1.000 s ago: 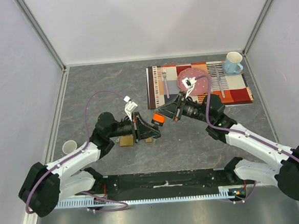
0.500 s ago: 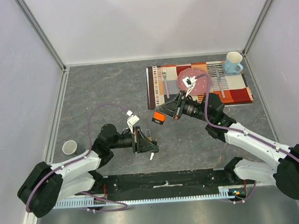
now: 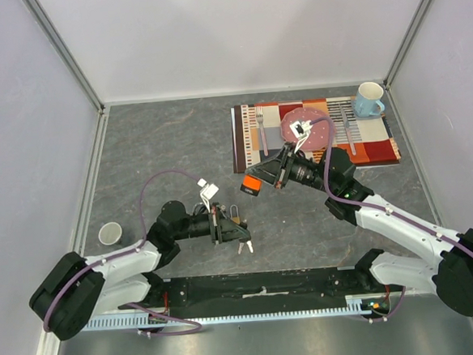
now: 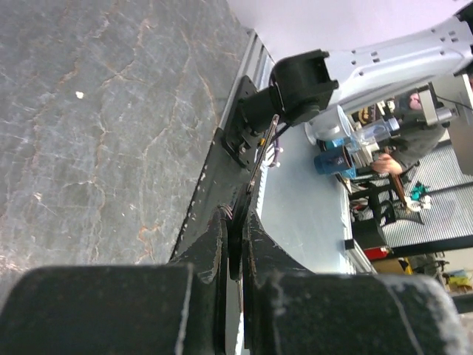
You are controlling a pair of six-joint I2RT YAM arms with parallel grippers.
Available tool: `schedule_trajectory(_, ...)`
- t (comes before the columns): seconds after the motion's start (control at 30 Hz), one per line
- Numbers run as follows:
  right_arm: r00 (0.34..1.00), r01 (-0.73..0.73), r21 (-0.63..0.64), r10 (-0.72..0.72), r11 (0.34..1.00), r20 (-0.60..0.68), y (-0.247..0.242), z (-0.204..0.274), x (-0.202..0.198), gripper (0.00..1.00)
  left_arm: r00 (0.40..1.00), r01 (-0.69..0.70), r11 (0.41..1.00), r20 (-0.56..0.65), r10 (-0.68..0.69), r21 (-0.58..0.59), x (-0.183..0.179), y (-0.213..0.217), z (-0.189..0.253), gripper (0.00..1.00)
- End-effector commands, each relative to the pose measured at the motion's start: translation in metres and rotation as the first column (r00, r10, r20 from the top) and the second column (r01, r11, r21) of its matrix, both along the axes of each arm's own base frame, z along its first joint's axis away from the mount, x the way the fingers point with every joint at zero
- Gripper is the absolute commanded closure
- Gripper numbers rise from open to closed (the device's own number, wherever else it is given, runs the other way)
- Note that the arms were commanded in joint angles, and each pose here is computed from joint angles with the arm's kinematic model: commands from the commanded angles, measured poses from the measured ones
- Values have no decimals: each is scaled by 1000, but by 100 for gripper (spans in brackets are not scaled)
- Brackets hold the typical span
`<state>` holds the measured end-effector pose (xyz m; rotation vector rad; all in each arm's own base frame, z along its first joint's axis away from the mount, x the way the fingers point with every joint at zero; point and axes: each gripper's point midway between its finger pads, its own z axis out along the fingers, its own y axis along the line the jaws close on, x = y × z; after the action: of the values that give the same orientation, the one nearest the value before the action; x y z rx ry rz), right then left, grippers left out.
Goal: Lock with the key
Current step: Lock the lock, then place the lock at the center of the board.
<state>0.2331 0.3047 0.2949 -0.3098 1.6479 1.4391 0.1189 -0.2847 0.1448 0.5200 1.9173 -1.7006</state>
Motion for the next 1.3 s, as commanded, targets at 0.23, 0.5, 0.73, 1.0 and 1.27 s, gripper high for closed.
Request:
schedule_trajectory(0.23, 1000, -21, -51, 21, 998, 5, 1, -17, 0, 100, 985, -158, 973, -46, 167, 167, 77, -17, -8, 98)
schedule_trajectory(0.5, 995, -44, -190, 25, 981, -97, 2, -70, 6, 100, 960, -222, 959, -135, 247, 175, 109, 0, -13, 98)
schedule_trajectory(0.73, 984, -31, -337, -30, 941, -174, -7, -120, 29, 100, 915, -349, 902, -114, 386, 254, 121, 38, -24, 98)
schedule_trajectory(1.0, 949, -154, -358, 38, 921, -312, 9, -168, 35, 100, 888, -435, 831, 15, 459, 348, 118, 67, -18, 98)
schedule_trajectory(1.27, 921, -196, -369, 42, 909, -388, 14, -198, 36, 100, 918, -391, 877, 57, 391, 279, 100, 65, -4, 98)
